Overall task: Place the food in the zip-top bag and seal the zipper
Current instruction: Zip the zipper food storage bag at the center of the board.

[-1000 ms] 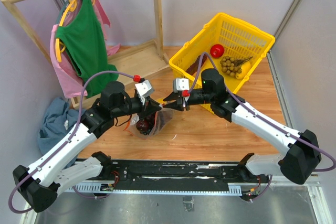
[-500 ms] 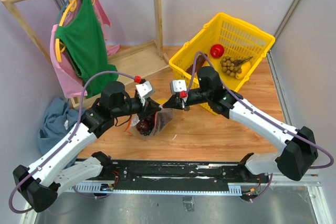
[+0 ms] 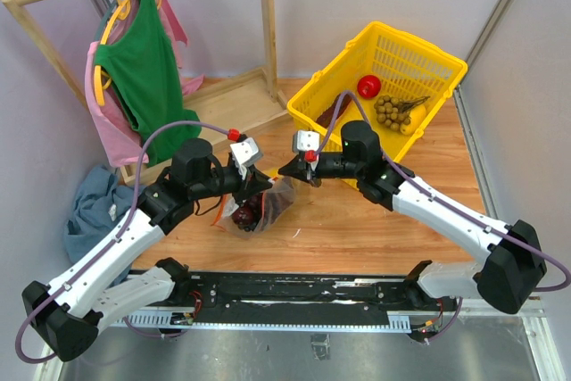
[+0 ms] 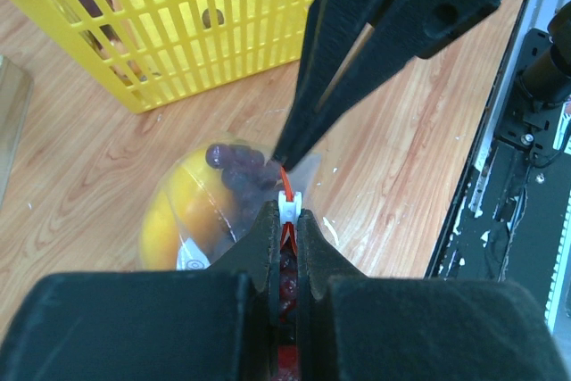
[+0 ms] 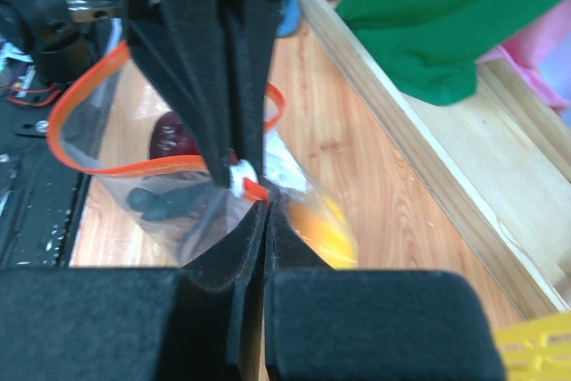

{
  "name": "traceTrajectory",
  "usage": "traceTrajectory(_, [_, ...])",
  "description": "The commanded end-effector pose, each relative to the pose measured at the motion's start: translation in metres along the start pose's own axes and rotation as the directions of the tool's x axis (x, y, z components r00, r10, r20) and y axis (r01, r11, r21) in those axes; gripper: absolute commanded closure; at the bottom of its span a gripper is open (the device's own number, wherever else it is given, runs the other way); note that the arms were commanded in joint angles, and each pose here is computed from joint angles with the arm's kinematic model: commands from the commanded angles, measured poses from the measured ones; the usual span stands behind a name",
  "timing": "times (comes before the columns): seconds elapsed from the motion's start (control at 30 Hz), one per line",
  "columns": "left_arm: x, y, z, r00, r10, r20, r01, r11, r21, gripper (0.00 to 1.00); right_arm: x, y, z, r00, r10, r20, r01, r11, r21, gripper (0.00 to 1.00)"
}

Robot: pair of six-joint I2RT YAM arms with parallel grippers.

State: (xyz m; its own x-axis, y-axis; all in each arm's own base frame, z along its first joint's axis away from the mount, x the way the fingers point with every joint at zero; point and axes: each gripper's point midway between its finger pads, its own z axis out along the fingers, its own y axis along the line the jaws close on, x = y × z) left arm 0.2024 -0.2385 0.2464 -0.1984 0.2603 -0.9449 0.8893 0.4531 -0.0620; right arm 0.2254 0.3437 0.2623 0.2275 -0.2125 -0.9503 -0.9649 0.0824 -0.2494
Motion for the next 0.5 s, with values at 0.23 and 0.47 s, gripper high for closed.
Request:
traceTrajectory(0.23, [-0.009, 0.002, -0.005, 1.000, 0.024, 0.017, -0.023, 0.999, -0.024, 1.00, -0.011, -0.001, -0.014, 1.000, -0.024, -0.013, 0.024, 0.999, 0.022, 0.93])
traceTrajectory(0.47, [-0.011, -0.001, -0.004, 0.999, 0.042, 0.023, -0.042, 0.999, 0.001, 1.00, -0.020, 0.028, -0.010, 1.000, -0.024, 0.018, 0.026, 0.985, -0.171, 0.61])
